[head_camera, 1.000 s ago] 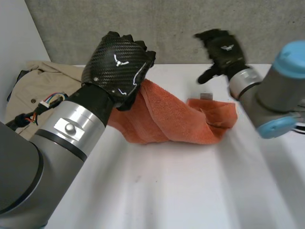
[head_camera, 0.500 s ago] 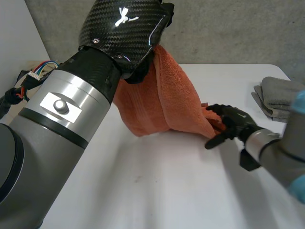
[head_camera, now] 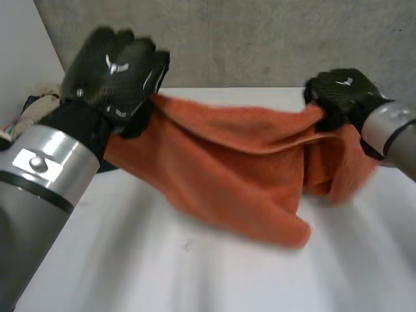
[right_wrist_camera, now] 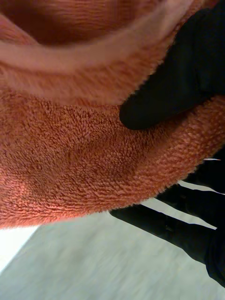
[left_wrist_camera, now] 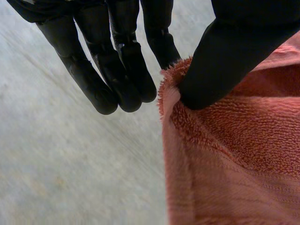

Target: Fold the laundry.

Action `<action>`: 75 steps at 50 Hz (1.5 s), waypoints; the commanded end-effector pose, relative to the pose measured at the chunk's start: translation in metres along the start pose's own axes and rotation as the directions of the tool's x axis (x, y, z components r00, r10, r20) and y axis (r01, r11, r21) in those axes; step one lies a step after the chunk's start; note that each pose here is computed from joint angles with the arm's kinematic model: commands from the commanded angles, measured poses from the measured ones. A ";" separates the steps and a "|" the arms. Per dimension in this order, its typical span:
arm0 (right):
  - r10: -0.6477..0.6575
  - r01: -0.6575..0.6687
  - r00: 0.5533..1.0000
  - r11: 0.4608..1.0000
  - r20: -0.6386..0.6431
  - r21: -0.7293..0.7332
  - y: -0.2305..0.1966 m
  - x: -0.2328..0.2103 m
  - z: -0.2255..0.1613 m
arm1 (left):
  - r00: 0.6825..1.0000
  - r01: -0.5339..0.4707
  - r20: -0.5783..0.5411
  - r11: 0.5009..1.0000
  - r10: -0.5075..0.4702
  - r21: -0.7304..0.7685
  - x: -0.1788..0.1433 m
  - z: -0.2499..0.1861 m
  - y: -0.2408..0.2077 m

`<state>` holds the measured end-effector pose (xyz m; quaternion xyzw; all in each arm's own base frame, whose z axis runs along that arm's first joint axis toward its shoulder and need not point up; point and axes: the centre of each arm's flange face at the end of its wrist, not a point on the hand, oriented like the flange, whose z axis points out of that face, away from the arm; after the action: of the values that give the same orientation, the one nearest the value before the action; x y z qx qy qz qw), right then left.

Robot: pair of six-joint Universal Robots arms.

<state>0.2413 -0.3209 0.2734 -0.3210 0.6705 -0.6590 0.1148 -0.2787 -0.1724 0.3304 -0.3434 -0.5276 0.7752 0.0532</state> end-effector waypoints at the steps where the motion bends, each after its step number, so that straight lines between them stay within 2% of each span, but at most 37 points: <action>1: 0.007 0.002 0.974 0.999 0.225 -0.040 0.018 -0.016 0.041 | 0.998 0.054 -0.012 0.990 -0.056 -0.129 0.005 -0.011 0.039; 5: -0.056 0.096 0.954 0.988 0.295 -0.123 0.057 -0.025 0.061 | 0.994 0.097 -0.024 0.976 -0.104 -0.195 0.012 -0.016 0.058; 9: -0.101 0.174 0.928 0.968 0.358 -0.180 0.076 -0.037 0.059 | 0.991 0.118 -0.029 0.966 -0.128 -0.229 0.015 -0.017 0.066; 12: -0.101 0.183 0.927 0.962 0.360 -0.202 0.074 -0.039 0.054 | 0.991 0.121 -0.028 0.966 -0.131 -0.230 0.015 -0.017 0.066; 14: -0.052 0.135 0.942 0.964 0.331 -0.231 0.066 -0.039 0.048 | 0.991 0.118 -0.028 0.968 -0.127 -0.223 0.014 -0.016 0.065; 19: 0.122 -0.063 0.973 0.957 0.194 -0.284 0.044 -0.027 0.026 | 0.992 0.118 -0.024 0.972 -0.125 -0.204 0.012 -0.013 0.060; 23: 0.241 -0.238 0.970 0.921 -0.030 -0.309 0.038 -0.002 -0.001 | 0.993 0.115 -0.017 0.977 -0.120 -0.177 0.009 -0.012 0.052; 26: 0.245 -0.270 0.963 0.900 -0.115 -0.342 0.047 0.004 -0.012 | 0.993 0.115 -0.015 0.979 -0.119 -0.168 0.007 -0.012 0.049; 30: 0.154 -0.229 0.967 0.872 -0.200 -0.432 0.066 0.007 -0.031 | 0.993 0.113 -0.013 0.980 -0.117 -0.162 0.006 -0.011 0.048; 37: 0.072 -0.158 0.982 0.827 -0.177 -0.540 0.099 -0.003 -0.044 | 0.994 0.110 -0.009 0.980 -0.113 -0.164 0.005 -0.009 0.049; 49: 0.049 -0.148 0.976 0.867 -0.214 -0.475 0.136 0.000 -0.009 | 0.994 0.108 0.034 0.974 -0.103 -0.201 -0.010 -0.001 0.067; 54: 0.051 -0.146 0.978 0.859 -0.203 -0.491 0.146 -0.002 0.000 | 0.993 0.116 0.039 0.967 -0.110 -0.228 -0.014 0.006 0.080; 63: 0.062 -0.154 0.979 0.853 -0.196 -0.499 0.143 0.000 0.008 | 0.992 0.124 0.043 0.950 -0.117 -0.288 -0.019 0.026 0.109; 69: 0.108 -0.199 0.975 0.818 -0.196 -0.539 0.130 -0.002 -0.004 | 0.992 0.129 0.038 0.939 -0.123 -0.320 -0.018 0.035 0.121; 75: 0.146 -0.219 0.974 0.809 -0.175 -0.546 0.127 -0.008 -0.012 | 0.992 0.128 0.038 0.939 -0.123 -0.318 -0.017 0.036 0.122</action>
<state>0.2046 -0.3256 0.1489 -0.2332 0.8626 -0.4486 0.0191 -0.2515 -0.2610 0.2422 -0.3061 -0.6678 0.6773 0.0412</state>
